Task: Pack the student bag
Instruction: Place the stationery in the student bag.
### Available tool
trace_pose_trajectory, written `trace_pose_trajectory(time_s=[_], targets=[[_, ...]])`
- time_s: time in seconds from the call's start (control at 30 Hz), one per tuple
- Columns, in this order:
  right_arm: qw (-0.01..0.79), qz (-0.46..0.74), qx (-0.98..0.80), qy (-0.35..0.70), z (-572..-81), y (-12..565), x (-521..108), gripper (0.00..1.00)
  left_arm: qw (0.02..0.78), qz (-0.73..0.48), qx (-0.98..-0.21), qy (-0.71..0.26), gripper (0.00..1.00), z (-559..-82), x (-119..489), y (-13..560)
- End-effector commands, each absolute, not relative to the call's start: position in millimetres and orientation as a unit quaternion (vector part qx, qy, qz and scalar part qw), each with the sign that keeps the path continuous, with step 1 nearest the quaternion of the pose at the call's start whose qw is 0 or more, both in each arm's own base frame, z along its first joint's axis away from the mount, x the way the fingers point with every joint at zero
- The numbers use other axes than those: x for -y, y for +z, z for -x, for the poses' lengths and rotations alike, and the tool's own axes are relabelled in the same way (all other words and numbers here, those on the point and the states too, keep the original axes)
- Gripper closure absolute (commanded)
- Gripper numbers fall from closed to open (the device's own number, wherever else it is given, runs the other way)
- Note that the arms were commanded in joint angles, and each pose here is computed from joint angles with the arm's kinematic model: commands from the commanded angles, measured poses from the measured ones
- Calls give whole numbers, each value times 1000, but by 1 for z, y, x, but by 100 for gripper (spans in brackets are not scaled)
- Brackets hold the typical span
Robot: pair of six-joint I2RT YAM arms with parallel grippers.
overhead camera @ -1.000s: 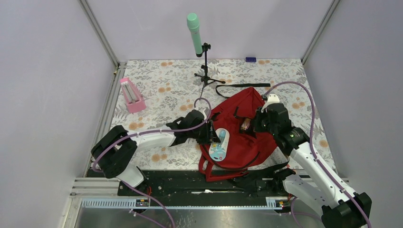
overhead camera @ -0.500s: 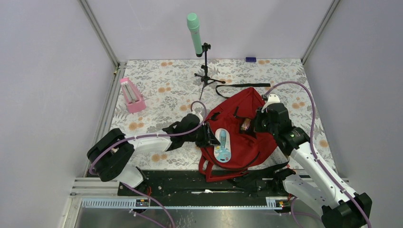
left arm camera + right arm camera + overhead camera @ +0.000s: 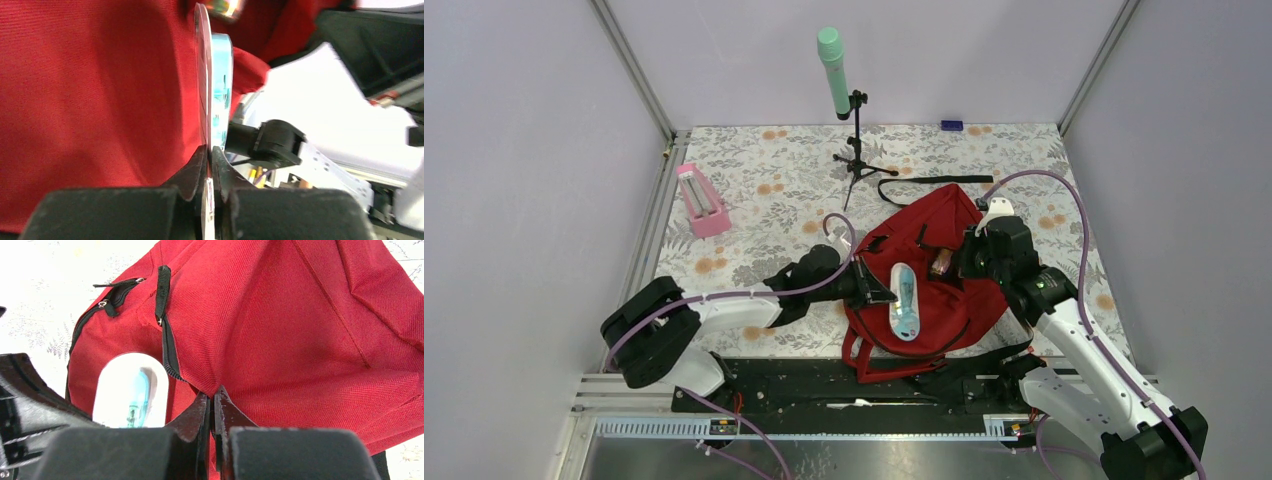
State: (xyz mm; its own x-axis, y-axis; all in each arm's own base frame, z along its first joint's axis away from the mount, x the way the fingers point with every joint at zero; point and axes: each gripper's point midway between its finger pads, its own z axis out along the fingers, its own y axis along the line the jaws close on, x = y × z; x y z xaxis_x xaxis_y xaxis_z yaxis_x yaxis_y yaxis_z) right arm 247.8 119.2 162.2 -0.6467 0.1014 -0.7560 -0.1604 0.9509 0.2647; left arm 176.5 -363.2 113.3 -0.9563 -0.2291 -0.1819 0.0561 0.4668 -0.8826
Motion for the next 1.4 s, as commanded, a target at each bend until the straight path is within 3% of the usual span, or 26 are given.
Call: trace_pose_trajectory(time_s=[0.0,0.43,0.77,1.37], targets=[[454,19,-870,190,-252,199,-129,100,177,71,-756,-627,100,-184,384,197],[461,17,-864,202,-249,205,-131,100,159,71,-708,-685,100,-203,437,223],[471,15,-854,221,-244,217,-133,100,155,109,-728,-658,100,-213,440,186],[483,8,-847,223,-241,227,-130,100,133,111,-748,-641,100,-191,439,161]])
